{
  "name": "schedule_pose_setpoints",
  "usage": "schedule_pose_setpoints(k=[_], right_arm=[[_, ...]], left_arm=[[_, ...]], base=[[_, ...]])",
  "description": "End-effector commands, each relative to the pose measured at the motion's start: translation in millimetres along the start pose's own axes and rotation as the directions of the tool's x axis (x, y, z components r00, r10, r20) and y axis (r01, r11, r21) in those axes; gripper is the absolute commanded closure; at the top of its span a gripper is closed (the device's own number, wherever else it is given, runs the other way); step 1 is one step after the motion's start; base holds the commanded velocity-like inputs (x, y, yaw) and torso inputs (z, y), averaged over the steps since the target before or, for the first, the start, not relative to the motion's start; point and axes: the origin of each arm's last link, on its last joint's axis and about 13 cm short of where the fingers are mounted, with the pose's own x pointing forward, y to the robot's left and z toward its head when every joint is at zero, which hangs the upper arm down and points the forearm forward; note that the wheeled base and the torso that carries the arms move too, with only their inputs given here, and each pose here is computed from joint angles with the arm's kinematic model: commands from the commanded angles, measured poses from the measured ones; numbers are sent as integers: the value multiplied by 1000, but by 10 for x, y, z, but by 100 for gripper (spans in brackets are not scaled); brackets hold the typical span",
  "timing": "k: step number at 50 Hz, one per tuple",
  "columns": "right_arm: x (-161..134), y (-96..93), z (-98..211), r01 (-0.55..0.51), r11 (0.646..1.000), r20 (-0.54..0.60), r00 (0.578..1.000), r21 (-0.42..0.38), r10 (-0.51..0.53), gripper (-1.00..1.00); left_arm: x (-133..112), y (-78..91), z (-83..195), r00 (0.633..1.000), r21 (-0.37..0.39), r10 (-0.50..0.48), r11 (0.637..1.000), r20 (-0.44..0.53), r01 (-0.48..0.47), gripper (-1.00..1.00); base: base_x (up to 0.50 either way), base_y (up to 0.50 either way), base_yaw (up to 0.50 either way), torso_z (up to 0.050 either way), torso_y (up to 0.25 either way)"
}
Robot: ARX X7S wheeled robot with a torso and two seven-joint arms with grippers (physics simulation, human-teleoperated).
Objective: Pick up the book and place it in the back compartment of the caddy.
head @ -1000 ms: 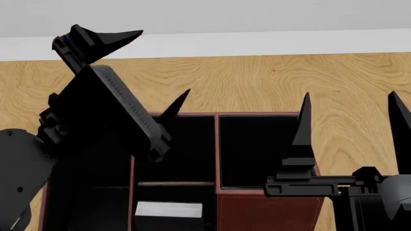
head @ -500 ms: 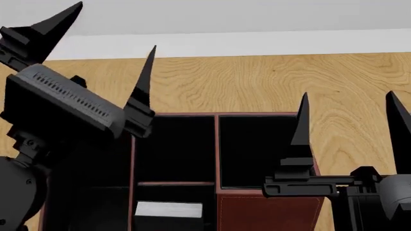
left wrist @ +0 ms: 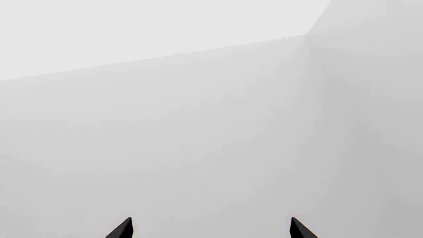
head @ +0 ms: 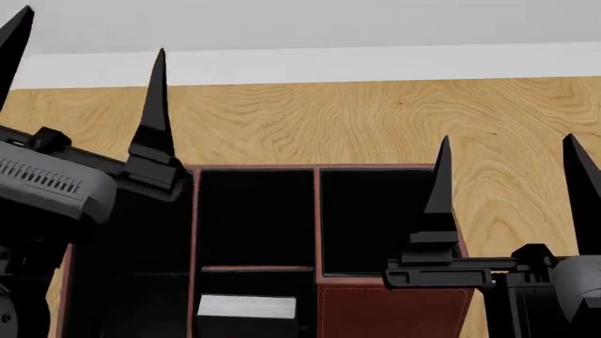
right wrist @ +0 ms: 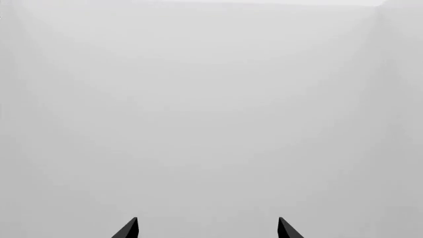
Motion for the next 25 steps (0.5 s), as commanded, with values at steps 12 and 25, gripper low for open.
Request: schedule_pose_setpoints(k=[12, 25], right_arm=[[13, 22, 5, -14, 1000, 2, 1000, 0, 14, -100], [3, 22, 21, -12, 1000, 6, 1000, 0, 12, -100]], left_arm=[[-294, 24, 110, 997, -41, 78, 996, 24, -77, -100], [-431, 19, 236, 995, -61, 88, 995, 53, -84, -100]], base=[[0, 0, 0, 0, 0], [0, 0, 0, 0, 0]])
